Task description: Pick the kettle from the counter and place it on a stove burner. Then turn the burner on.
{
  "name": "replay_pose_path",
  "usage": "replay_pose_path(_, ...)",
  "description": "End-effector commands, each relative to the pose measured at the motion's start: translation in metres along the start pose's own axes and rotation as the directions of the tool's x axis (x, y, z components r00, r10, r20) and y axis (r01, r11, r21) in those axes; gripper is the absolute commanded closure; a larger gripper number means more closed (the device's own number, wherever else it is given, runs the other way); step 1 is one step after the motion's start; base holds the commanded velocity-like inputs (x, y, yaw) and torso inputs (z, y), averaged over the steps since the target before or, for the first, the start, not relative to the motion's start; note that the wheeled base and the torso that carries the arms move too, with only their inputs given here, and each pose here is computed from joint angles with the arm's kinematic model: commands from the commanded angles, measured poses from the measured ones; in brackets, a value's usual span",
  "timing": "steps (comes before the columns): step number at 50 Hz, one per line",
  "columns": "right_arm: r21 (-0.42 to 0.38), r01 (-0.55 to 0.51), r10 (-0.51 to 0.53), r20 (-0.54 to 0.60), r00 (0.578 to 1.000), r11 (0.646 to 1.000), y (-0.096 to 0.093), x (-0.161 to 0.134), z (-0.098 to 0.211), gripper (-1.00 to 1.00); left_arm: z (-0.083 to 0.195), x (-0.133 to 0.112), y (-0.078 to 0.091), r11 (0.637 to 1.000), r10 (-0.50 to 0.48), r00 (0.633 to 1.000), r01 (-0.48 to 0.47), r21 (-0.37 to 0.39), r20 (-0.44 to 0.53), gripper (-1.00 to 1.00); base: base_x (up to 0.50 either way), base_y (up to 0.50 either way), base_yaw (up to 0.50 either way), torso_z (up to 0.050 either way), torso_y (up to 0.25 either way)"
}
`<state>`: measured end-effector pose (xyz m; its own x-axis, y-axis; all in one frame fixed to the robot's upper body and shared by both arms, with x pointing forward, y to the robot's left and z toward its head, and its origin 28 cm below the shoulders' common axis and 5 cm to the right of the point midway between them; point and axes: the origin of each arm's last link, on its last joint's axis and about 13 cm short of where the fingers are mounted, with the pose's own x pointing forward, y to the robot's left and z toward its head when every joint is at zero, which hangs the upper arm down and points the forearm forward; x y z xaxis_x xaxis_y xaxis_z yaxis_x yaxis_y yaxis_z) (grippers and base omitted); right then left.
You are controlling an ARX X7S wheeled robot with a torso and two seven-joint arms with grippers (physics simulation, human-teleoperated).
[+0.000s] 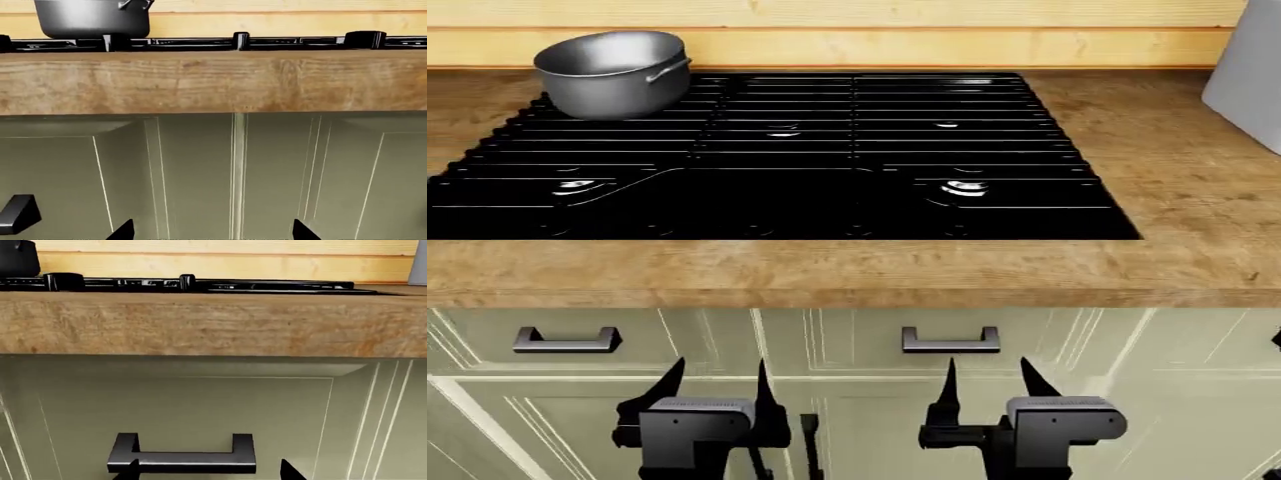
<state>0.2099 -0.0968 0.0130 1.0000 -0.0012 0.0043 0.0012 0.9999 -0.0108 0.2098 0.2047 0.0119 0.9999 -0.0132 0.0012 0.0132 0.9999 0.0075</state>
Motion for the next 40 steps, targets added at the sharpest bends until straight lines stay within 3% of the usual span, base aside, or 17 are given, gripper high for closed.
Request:
replay_pose_path(1,-0.001,-0.001,0.001,0.0,1.0,1.0,0.0005,-0.0003,-0.0003,-1.0,-0.001,-0.0002,0.0003,1.0,-0.001,1.0,0.001,0.004,-0.004,-1.0,0.0,0.48,0.0,0.0,0.0)
replay_pose_path(40,-0.009,0.004,-0.004,0.003,1.0,1.0,0.0006,-0.0001,-0.0007,-1.0,-0.0007,-0.0008,-0.0001,1.0,-0.004,1.0,0.004,0.005,-0.008,-1.0,0.0,0.48,0.0,0.0,0.0)
